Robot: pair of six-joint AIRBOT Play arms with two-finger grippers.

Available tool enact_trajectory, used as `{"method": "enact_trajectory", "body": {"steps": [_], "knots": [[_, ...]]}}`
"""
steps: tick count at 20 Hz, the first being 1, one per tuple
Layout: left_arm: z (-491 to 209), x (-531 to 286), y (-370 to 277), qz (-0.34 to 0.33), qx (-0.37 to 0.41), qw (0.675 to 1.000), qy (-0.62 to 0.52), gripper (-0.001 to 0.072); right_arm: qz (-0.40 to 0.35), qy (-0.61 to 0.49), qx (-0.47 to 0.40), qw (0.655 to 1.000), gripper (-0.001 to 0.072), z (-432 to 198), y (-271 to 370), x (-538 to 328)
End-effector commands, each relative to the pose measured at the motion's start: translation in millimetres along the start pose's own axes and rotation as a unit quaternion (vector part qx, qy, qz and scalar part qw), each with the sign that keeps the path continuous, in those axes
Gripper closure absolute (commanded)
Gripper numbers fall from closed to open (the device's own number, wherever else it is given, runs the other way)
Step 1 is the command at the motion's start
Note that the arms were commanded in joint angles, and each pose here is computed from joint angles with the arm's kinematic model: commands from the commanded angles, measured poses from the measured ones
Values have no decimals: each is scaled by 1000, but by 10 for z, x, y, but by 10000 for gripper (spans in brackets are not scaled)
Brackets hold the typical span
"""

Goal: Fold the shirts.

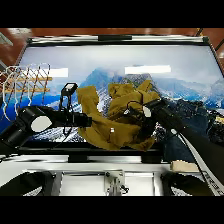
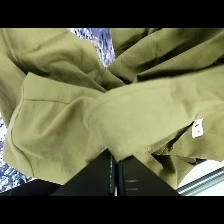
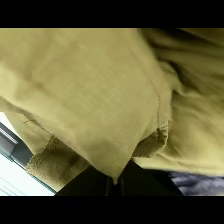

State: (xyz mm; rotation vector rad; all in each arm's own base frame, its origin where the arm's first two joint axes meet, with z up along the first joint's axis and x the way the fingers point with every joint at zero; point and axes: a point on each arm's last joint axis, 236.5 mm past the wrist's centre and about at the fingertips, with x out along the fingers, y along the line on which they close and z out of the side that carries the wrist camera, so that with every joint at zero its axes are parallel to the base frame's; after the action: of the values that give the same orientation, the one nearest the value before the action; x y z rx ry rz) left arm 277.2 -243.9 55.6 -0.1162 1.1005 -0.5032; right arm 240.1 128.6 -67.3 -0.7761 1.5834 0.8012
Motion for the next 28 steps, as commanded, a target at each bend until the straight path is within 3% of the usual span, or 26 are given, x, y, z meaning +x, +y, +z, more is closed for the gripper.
{"method": "enact_trajectory", "body": {"steps": [1, 5, 10, 16, 22, 28], "knots": [[98, -65, -35, -2, 11, 1000, -13, 656, -37, -44, 19, 998, 647, -64, -13, -379], [529, -471, -72, 11, 46, 997, -67, 657, -91, -140, 50, 985, 647, -277, 75, -1061], [631, -886, 31, 33, 49, 997, -57, 656, -168, -254, 182, 935, 647, -572, -69, -1687], [573, -1328, -728, -50, 133, 983, -116, 657, -102, -275, 374, 880, 647, -368, -138, -1568], [136, -786, -397, -3, 96, 995, -25, 656, -64, -318, 378, 867, 647, 265, -293, -1438], [-74, -32, -205, 21, 47, 998, 31, 655, -66, -295, 386, 872, 647, 329, -362, -1258]]}}
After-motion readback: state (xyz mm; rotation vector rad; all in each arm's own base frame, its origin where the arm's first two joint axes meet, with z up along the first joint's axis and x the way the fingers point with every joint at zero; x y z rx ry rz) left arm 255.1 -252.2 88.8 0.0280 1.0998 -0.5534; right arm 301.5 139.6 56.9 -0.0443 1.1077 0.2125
